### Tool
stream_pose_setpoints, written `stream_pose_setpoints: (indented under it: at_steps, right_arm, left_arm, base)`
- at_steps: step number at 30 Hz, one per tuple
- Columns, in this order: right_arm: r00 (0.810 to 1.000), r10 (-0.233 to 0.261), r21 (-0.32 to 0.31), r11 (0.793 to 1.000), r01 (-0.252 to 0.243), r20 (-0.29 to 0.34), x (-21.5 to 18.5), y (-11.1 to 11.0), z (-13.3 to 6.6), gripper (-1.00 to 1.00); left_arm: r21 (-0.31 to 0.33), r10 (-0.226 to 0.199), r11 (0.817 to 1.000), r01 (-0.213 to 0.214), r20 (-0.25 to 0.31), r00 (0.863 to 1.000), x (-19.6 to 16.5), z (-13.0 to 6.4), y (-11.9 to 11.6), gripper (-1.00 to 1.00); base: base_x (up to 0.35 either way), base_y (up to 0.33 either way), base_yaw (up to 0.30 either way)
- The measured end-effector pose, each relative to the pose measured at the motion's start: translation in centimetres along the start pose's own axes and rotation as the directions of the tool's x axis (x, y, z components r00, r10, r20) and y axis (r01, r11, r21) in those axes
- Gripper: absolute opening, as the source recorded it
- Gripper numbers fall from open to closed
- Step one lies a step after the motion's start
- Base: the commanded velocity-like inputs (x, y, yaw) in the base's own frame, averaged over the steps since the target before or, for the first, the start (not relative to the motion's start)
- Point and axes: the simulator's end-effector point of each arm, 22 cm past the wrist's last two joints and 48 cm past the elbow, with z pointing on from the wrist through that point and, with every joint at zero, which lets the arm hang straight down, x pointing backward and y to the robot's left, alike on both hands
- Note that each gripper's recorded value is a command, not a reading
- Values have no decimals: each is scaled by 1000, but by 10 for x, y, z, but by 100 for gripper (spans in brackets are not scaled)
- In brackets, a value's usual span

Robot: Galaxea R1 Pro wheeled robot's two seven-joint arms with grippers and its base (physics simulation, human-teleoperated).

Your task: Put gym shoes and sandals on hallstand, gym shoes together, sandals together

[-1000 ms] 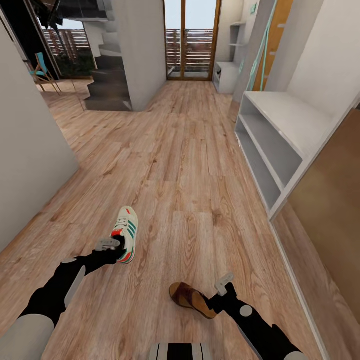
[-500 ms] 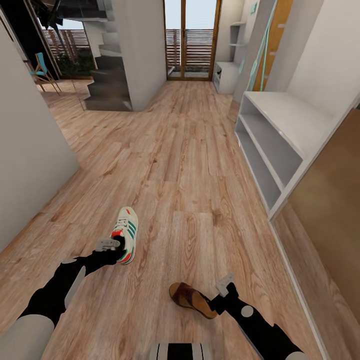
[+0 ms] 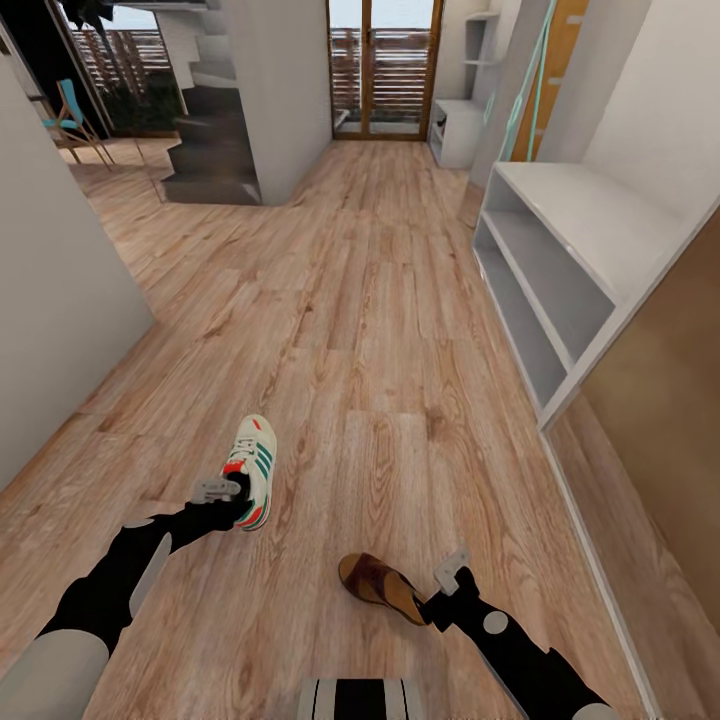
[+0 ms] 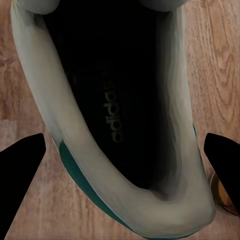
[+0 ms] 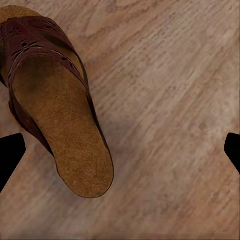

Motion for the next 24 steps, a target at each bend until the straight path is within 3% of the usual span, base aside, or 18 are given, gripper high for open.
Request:
stream_pose_setpoints:
  at_steps: [9,14,24]
  right_arm:
    - [1000,2,-8,1000,-2,-1,0,1,0,100]
    - [1000,3,-75,997,-2,3,-2,16,-1,100]
    - [1000,13,-111,994,-15,-20,11,26,5,100]
  left_arm:
    - [3,0,1000,0,0,1000,0,1,-2,-100]
    - [4,0,1000,0,0,1000,0,1,-2,-100]
    - [0,-6,1000,6,-31,1000,17,10,3,-100]
  base:
    - [0,0,0]
    - [0,0,0]
    - [0,0,0]
